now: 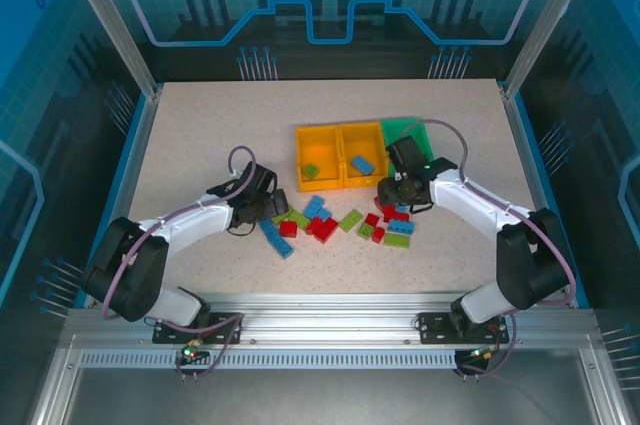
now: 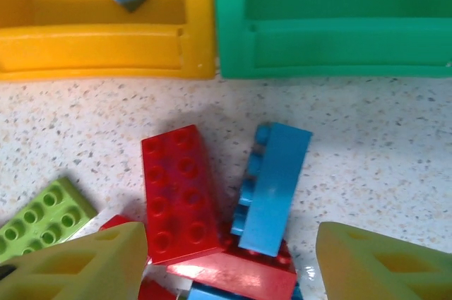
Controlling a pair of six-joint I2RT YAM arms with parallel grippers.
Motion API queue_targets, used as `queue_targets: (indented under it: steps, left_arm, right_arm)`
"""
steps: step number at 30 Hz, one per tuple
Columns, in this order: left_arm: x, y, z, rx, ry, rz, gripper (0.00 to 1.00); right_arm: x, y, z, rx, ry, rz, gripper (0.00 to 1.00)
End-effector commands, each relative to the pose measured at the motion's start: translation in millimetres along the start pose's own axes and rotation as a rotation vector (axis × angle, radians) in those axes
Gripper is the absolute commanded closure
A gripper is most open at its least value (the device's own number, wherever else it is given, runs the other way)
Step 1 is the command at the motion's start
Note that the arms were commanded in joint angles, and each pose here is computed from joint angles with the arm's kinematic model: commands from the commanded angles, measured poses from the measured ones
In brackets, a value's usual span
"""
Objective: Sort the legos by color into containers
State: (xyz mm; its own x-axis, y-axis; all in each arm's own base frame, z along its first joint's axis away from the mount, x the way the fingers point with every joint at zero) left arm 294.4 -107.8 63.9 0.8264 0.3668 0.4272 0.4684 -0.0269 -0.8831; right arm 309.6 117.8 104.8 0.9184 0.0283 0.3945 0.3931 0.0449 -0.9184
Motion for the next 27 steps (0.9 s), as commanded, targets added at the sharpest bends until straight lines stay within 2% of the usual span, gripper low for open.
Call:
queue_targets:
  steps: [1,7,20,23,27]
  left_arm:
    - [-3.7,2.0,0.6,0.004,0.000,0.002,0.01]
    - [-4.7,3.4,0.8,0.004,0.000,0.006,0.01]
    - [-5.8,5.2,1.7,0.010,-0.004,0.011,0.01]
    - [-5.4,4.6,1.4,0.008,-0.002,0.009,0.01]
    - [-5.6,4.3,1.9,0.011,0.000,0.009,0.01]
  right_arm:
    - [-1.1,2.8,-13.7,-0.003,0.057,0.019,0.35]
    - [-3.0,22.4,-23.3,0.006,0.099,0.082,0.39]
    - [-1.1,49.7,-15.9,0.024,0.117,0.144,0.41]
    - [-3.5,56.4,-16.9,0.011,0.112,0.166,0.45]
    - [-4.9,56.6,-17.6,0.010,0.113,0.165,0.59]
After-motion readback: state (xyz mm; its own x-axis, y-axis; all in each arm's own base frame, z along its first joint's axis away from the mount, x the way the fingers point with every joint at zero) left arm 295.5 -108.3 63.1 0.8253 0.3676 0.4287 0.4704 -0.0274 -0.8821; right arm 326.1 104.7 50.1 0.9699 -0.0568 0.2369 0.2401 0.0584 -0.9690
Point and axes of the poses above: each hand's point on the last joint's axis, 136 mm out from that joint toward the fingers, its own y axis out along the fingers, its own z axis along the line the jaws close on, x = y × z, the point moved 2 cm from there along -y, back along the fingers, and after that the axes turned 1 degree about -y, right-handed, at the moved point
